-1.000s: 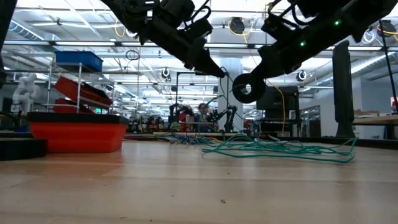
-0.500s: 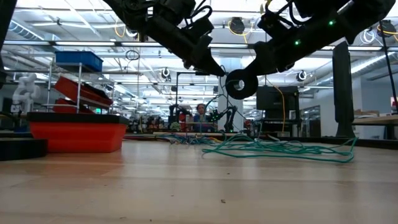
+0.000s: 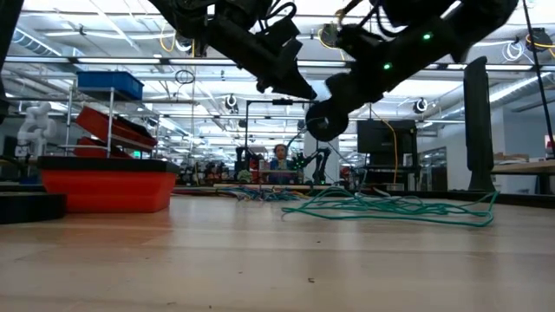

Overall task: Coil cords
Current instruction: Coil the green wire onto the spool

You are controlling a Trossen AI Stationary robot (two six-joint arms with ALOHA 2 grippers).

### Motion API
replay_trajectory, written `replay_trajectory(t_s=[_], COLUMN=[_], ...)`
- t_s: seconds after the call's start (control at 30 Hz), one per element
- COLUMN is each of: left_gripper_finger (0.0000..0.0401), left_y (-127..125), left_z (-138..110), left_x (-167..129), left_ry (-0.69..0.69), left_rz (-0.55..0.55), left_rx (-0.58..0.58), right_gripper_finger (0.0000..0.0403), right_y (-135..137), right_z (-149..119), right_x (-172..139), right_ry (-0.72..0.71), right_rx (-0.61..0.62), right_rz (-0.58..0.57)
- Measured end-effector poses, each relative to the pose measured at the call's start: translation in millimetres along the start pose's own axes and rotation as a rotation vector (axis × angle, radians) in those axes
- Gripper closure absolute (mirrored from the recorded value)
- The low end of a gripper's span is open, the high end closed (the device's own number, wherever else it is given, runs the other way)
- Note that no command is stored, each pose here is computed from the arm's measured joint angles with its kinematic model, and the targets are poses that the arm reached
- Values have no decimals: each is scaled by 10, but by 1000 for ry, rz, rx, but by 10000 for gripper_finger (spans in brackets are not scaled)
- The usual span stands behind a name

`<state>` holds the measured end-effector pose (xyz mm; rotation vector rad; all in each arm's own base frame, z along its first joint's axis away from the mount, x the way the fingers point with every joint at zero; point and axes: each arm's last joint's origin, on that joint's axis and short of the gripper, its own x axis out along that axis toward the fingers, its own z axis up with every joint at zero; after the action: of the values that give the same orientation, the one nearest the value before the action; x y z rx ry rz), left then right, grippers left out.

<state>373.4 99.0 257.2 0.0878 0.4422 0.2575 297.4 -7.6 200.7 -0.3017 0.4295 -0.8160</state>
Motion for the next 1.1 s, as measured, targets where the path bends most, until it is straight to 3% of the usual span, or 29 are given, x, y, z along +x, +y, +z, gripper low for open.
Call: replay_trajectory(t_s=[0.3, 0.8, 1.1], left_gripper_finger=[401, 401, 401], left_y=[1, -300, -475], left_z=[-106, 45, 112], left_x=[-6, -38, -63], left_ry=[116, 66, 31], left_rz=[41, -86, -121], left_rx=[40, 62, 55], right_gripper_finger=[403, 403, 403], right_y=[146, 70, 49], right_z=[135, 160, 231], right_x=[60, 33, 55], right_ry=[76, 101, 63], right_rx=[-141, -176, -128], right_rz=[-113, -231, -253])
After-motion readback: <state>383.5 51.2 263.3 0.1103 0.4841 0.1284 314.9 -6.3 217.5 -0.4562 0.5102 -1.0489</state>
